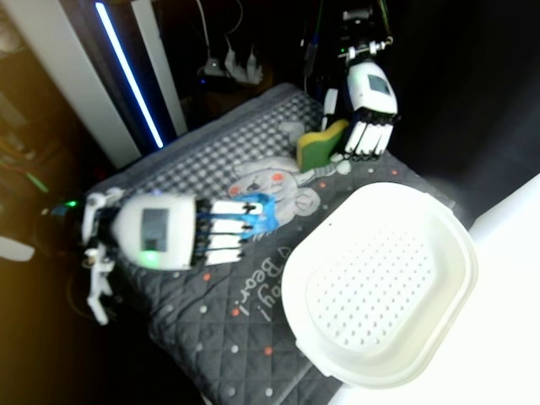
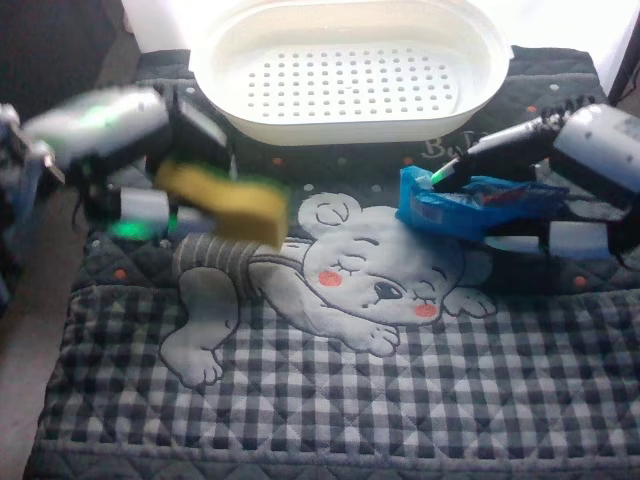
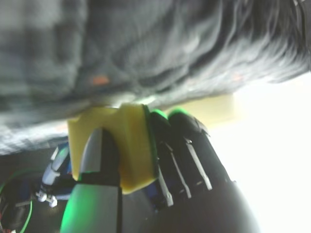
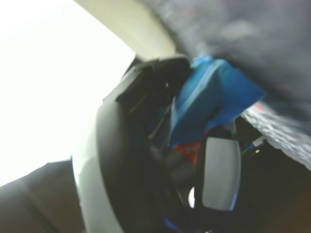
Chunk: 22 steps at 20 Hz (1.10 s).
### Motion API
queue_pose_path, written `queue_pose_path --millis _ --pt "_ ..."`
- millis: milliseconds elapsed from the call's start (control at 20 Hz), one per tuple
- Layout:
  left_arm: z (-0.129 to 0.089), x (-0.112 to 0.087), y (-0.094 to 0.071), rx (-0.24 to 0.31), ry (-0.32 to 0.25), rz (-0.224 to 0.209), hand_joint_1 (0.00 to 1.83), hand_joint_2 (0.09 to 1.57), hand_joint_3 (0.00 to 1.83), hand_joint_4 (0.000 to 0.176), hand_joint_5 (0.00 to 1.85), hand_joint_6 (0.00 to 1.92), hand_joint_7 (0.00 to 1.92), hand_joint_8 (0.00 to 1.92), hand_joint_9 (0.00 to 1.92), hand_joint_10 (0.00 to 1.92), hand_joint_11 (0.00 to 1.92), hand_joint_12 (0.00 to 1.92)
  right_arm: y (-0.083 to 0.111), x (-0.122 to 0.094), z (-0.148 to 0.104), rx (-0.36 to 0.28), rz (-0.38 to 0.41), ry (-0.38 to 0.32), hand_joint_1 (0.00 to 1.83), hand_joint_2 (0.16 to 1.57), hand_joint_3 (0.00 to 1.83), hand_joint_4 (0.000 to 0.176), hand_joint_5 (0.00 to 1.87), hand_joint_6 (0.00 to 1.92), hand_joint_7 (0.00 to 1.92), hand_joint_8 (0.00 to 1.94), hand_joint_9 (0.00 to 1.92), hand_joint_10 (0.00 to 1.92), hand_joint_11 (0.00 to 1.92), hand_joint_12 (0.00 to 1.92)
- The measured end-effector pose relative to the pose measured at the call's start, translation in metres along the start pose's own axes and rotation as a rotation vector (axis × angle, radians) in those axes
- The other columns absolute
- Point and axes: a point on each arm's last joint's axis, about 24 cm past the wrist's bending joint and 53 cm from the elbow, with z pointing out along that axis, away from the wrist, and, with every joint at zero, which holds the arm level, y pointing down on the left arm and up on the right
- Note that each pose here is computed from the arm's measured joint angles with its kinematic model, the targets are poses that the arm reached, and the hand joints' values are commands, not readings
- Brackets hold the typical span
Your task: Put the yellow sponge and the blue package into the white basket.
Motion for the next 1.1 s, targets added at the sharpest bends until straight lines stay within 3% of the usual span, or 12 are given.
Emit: queue_pose_path --millis 200,250,300,400,450,550,700,800,900,950,1000,1100 --pt "0.024 -0.048 -0.041 0.123 -0.151 -0.015 1.35 1.1 0.0 0.0 1.07 0.76 1.01 0.89 0.83 1.26 0.5 1.45 0.023 -0.033 0.027 -0.059 -0.045 -0.06 1.39 1.05 0.0 0.0 1.19 0.6 1.24 0.32 0.99 1.14 0.79 0.89" --pt "0.027 -0.051 -0.049 0.142 -0.159 -0.011 1.37 1.1 0.0 0.0 1.02 0.86 1.04 0.8 0.88 1.28 0.64 1.42 0.032 -0.04 0.032 -0.08 -0.052 -0.072 1.39 1.06 0.0 0.0 1.3 0.41 1.12 0.61 0.91 1.24 0.67 1.02" --pt "0.029 -0.056 -0.057 0.163 -0.168 -0.002 1.27 1.08 0.0 0.0 1.05 0.75 1.07 0.95 0.93 1.25 0.72 1.65 0.048 -0.046 0.04 -0.119 -0.067 -0.08 1.24 1.03 0.0 0.0 1.24 0.51 1.0 1.1 0.87 1.58 0.74 1.71" --pt "0.035 -0.07 -0.067 0.191 -0.198 0.016 1.25 1.07 0.0 0.0 1.07 0.71 1.11 0.91 1.02 0.92 0.74 1.48 0.08 -0.059 0.053 -0.206 -0.113 -0.092 1.2 1.03 0.0 0.0 1.19 0.6 1.14 1.88 1.31 1.91 1.39 1.91" --pt "0.04 -0.078 -0.071 0.199 -0.219 0.016 1.25 1.07 0.0 0.0 1.07 0.72 1.12 0.89 1.06 0.78 0.77 1.39 0.09 -0.069 0.057 -0.235 -0.121 -0.114 1.2 1.03 0.0 0.0 1.18 0.63 0.95 1.57 0.95 1.87 0.95 1.92" --pt "0.051 -0.093 -0.072 0.2 -0.254 0.015 1.28 1.06 0.0 0.0 1.16 0.49 1.12 0.97 1.08 0.89 0.8 1.52 0.095 -0.09 0.066 -0.263 -0.113 -0.186 1.18 1.09 0.0 0.0 1.02 0.89 0.94 1.36 0.96 1.78 0.97 1.92" --pt "0.088 -0.093 -0.059 0.139 -0.254 -0.007 1.28 1.07 0.0 0.0 1.13 0.5 1.08 1.04 0.96 1.03 0.75 1.59 0.04 -0.094 0.098 -0.112 -0.074 -0.233 1.2 1.01 0.0 0.0 1.27 0.46 1.02 1.63 1.11 1.89 1.14 1.92" --pt "0.11 -0.078 -0.048 0.078 -0.202 -0.013 1.2 1.09 0.0 0.0 1.05 0.79 1.12 1.0 1.15 1.47 1.1 1.81 0.007 -0.084 0.112 0.004 -0.075 -0.199 1.25 1.11 0.0 0.0 1.04 0.63 0.97 1.28 0.93 1.27 0.8 1.6" --pt "0.126 -0.073 -0.04 0.023 -0.167 -0.024 1.25 1.08 0.0 0.0 1.05 0.74 1.08 0.97 1.0 0.83 0.8 1.3 -0.012 -0.08 0.127 0.086 -0.074 -0.184 1.38 1.08 0.0 0.0 1.03 0.77 1.04 0.81 0.99 1.17 0.85 1.02" --pt "0.131 -0.074 -0.039 0.018 -0.171 -0.035 1.25 1.08 0.0 0.0 1.08 0.72 1.08 0.95 1.04 0.62 0.77 1.21 -0.011 -0.084 0.13 0.087 -0.075 -0.193 1.38 1.09 0.0 0.0 1.02 0.83 1.03 0.81 0.97 1.17 0.85 0.95" --pt "0.137 -0.076 -0.039 0.015 -0.179 -0.067 1.36 1.08 0.0 0.0 1.02 0.79 1.08 0.86 0.99 1.01 0.82 1.07 -0.01 -0.088 0.133 0.083 -0.076 -0.205 1.38 1.1 0.0 0.0 0.98 0.84 0.99 0.89 0.96 1.22 0.85 1.04" --pt "0.144 -0.072 -0.031 -0.004 -0.176 -0.113 1.25 1.09 0.0 0.0 0.99 0.84 1.08 0.95 1.08 0.49 0.79 1.06 -0.014 -0.091 0.133 0.092 -0.081 -0.212 1.38 1.1 0.0 0.0 0.97 0.83 0.99 0.91 0.97 1.21 0.84 1.13"
